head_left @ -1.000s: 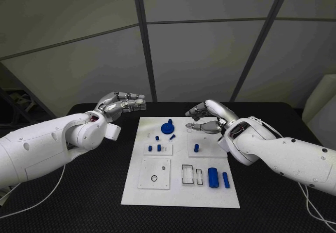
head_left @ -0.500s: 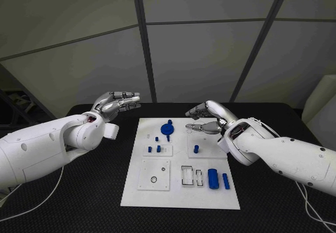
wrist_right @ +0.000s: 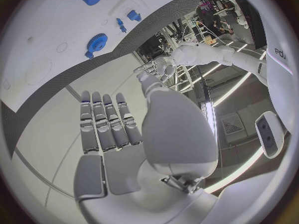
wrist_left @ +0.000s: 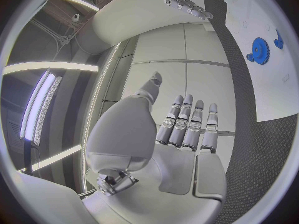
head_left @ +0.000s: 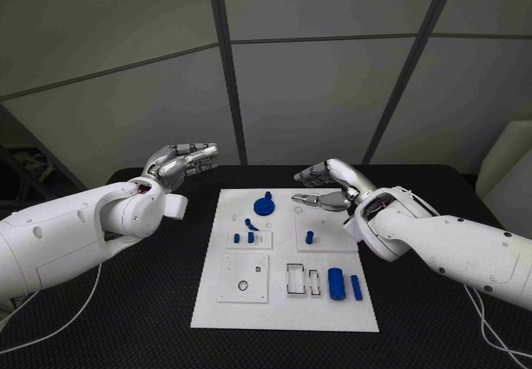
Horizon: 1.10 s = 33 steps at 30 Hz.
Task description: Assemble the parts on the task board
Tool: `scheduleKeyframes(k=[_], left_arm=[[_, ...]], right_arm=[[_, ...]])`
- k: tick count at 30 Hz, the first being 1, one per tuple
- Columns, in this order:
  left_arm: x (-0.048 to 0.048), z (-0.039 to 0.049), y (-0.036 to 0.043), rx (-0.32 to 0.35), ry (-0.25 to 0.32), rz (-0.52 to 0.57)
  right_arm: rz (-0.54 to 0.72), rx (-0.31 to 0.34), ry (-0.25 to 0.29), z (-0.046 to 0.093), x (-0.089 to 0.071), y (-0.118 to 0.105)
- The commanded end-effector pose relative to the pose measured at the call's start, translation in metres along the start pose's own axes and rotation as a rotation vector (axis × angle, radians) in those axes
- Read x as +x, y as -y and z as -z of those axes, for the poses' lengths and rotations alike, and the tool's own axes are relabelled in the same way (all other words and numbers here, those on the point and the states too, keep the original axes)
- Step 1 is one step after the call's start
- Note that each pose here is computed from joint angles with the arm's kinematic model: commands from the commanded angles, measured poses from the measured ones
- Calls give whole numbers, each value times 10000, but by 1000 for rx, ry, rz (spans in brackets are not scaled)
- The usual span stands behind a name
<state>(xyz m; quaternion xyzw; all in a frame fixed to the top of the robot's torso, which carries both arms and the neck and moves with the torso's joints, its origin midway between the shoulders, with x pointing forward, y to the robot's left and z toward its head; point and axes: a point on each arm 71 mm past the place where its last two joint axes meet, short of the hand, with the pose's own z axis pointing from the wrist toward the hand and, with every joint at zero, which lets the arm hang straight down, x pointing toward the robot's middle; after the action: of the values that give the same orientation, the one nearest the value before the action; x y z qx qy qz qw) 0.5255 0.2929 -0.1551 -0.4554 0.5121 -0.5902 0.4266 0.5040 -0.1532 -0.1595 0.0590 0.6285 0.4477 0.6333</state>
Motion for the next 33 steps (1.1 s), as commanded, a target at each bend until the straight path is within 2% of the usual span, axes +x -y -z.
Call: scheduleKeyframes(k=[1, 5, 9, 15, 20, 26, 33], left_arm=[[30, 6, -24, 0, 6, -2], [123, 28, -105, -5, 26, -8], [273, 72, -231, -12, 56, -18], [635, 217, -509, -30, 128, -50], [883, 347, -676, -42, 174, -77], [1030, 436, -765, -49, 201, -95], [1046, 446, -774, -50, 204, -97]], right_arm=[[-14, 1, 4, 6, 1, -1], [-58, 9, 16, 30, 13, 12], [-128, 24, 36, 71, 33, 34], [-290, 71, 93, 173, 80, 96], [-423, 125, 150, 271, 122, 162], [-566, 203, 225, 396, 176, 249], [-703, 305, 312, 546, 245, 351]])
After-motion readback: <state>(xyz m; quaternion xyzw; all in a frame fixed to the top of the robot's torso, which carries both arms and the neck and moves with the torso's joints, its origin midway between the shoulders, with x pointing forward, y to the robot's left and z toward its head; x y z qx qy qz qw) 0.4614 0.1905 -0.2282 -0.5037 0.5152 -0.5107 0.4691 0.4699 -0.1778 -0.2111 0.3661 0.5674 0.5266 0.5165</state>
